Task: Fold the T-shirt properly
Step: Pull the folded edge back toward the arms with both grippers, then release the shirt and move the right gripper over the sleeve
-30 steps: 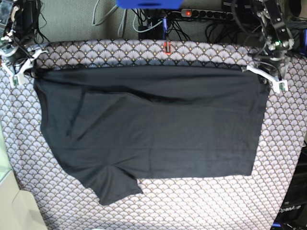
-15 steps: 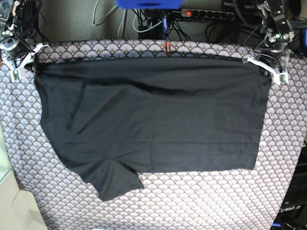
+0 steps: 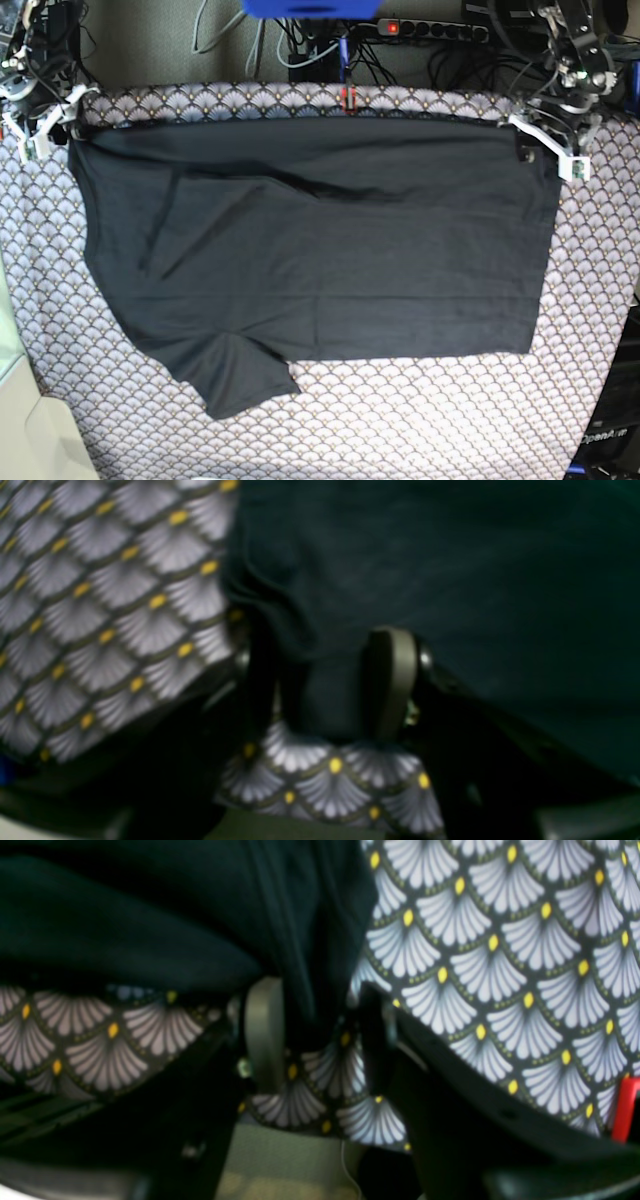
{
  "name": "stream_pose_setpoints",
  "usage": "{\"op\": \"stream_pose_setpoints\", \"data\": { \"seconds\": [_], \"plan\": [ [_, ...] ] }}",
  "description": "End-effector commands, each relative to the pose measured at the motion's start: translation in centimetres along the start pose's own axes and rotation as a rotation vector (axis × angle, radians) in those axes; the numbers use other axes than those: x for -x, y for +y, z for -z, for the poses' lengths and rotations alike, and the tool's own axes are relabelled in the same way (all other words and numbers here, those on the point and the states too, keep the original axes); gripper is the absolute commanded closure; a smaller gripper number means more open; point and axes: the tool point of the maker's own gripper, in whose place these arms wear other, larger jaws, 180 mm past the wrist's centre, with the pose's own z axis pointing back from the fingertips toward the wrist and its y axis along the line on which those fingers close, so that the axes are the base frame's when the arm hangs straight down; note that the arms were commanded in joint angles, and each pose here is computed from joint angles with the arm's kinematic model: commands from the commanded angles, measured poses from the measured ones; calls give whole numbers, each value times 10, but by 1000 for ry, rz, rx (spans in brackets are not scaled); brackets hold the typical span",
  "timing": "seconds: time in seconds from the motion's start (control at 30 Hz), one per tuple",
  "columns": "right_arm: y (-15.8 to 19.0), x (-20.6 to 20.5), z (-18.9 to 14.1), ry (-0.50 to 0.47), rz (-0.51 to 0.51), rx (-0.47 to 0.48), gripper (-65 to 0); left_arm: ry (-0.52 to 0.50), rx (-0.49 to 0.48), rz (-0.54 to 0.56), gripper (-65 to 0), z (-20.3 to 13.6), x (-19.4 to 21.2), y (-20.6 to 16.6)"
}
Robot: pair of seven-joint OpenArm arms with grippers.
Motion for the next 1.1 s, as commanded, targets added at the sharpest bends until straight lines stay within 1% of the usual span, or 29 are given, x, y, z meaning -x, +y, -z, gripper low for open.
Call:
{"op": "stream_pose_setpoints", "data": {
  "seconds": [0.0,0.27,0.37,0.43,0.5,0.6,0.7,0.77,0.83,0.93,1.0,1.07],
  "plan": [
    [-16,-2,-8,9,-20,43,-263,-44,-18,6,-299,-5,-13,9],
    [-58,2,-34,-27,65,183,-264,-57,-97,-52,-301,-16,-10,38],
    [-63,2,-37,-31,69,197,-269,-60,-123,-61,-302,-19,-9,49],
    [-62,2,-37,-31,70,195,-290,-62,-129,-65,-302,-20,-10,51],
    [-62,5,-37,-16,59,203,-328,-66,-145,-71,-302,-23,-10,57],
    [-57,7,-35,-18,63,212,-394,-70,-177,-88,-303,-29,-8,69],
    [-53,-12,-40,-63,28,216,-432,-75,-207,-99,-303,-34,-8,80],
    [-43,-28,-43,-109,14,218,-434,-78,-207,-93,-303,-38,-8,84],
    [-39,-50,-53,-168,-10,247,-428,-79,-196,-80,-303,-42,-7,88],
    [-17,-84,-67,-272,-35,263,-421,-114,-200,-69,-303,-47,-18,94],
    [5,-100,-70,-317,-61,236,-412,-120,-208,-75,-303,-49,-19,98],
    [26,-102,-61,-327,-48,186,-391,-121,-210,-79,-303,-49,-19,99]
  ]
}}
